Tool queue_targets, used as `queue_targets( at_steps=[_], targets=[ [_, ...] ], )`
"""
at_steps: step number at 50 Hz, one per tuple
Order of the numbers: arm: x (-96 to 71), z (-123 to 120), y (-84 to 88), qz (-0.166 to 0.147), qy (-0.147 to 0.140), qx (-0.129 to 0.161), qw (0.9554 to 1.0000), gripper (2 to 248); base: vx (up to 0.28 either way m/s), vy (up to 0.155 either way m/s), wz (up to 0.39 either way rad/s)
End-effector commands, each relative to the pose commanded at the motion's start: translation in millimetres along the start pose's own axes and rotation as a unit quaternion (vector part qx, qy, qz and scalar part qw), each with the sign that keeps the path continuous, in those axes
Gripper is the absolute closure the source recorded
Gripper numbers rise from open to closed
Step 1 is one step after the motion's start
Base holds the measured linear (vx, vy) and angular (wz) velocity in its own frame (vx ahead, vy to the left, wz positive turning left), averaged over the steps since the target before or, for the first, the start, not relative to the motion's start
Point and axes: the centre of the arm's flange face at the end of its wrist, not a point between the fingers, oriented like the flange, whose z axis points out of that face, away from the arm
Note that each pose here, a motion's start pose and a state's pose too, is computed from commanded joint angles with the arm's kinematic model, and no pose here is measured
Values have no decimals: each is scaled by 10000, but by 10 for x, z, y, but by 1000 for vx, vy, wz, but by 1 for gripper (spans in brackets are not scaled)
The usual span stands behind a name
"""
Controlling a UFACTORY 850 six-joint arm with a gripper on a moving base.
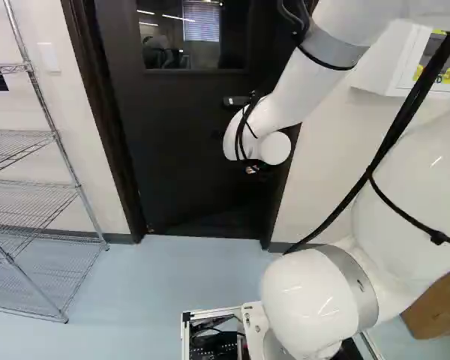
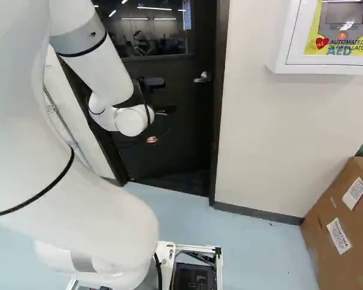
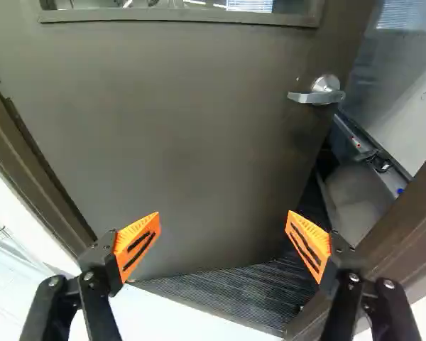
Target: Open the door and move inside
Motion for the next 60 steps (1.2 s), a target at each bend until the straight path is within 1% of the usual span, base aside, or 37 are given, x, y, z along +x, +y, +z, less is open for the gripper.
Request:
queue_targets(
  at_steps=[33, 60],
  targets=[
    [0, 0, 0, 0, 0, 0, 10000, 3, -1, 0, 2],
    [0, 0, 0, 0, 0, 0, 10000, 3, 49, 25, -10]
  ],
)
